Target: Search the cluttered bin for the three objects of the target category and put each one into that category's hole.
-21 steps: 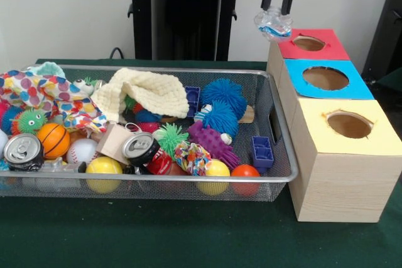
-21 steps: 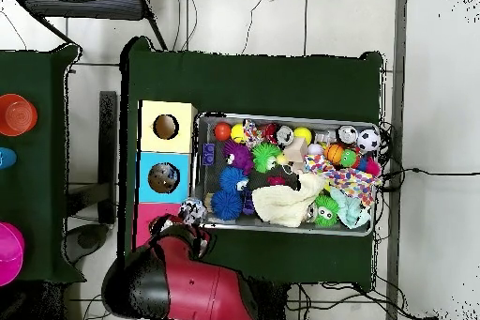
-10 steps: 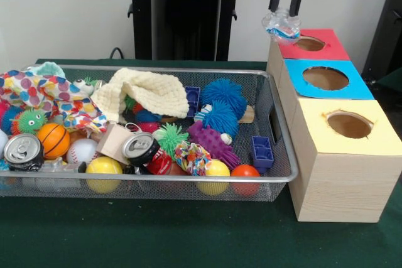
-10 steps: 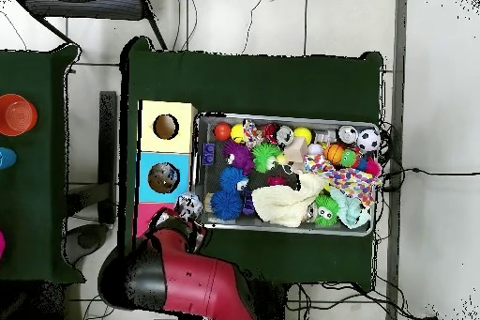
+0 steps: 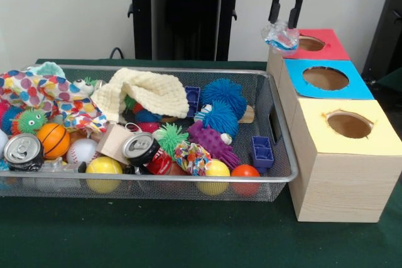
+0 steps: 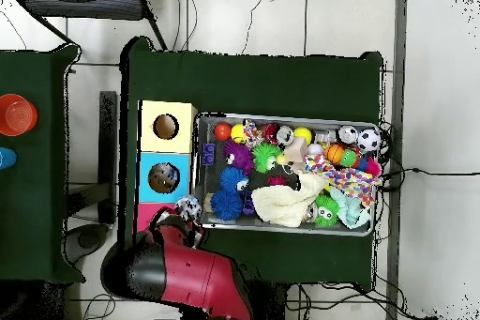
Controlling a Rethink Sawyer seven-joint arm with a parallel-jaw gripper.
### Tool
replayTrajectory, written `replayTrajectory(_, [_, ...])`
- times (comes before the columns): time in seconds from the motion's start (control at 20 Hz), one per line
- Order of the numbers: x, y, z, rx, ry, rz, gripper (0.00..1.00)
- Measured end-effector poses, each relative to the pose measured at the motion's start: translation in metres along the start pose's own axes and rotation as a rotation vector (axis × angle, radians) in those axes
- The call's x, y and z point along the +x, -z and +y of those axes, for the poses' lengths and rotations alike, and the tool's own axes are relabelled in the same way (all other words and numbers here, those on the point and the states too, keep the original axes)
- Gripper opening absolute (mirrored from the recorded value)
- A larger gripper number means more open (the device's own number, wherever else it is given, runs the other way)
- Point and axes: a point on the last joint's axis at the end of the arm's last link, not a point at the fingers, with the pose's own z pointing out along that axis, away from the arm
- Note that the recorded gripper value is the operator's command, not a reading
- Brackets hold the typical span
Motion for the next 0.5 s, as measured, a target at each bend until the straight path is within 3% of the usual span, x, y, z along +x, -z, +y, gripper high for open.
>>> replayTrajectory(0.5, [0.016,-0.006,0.038,-0.013,0.048,-0.007,0.0])
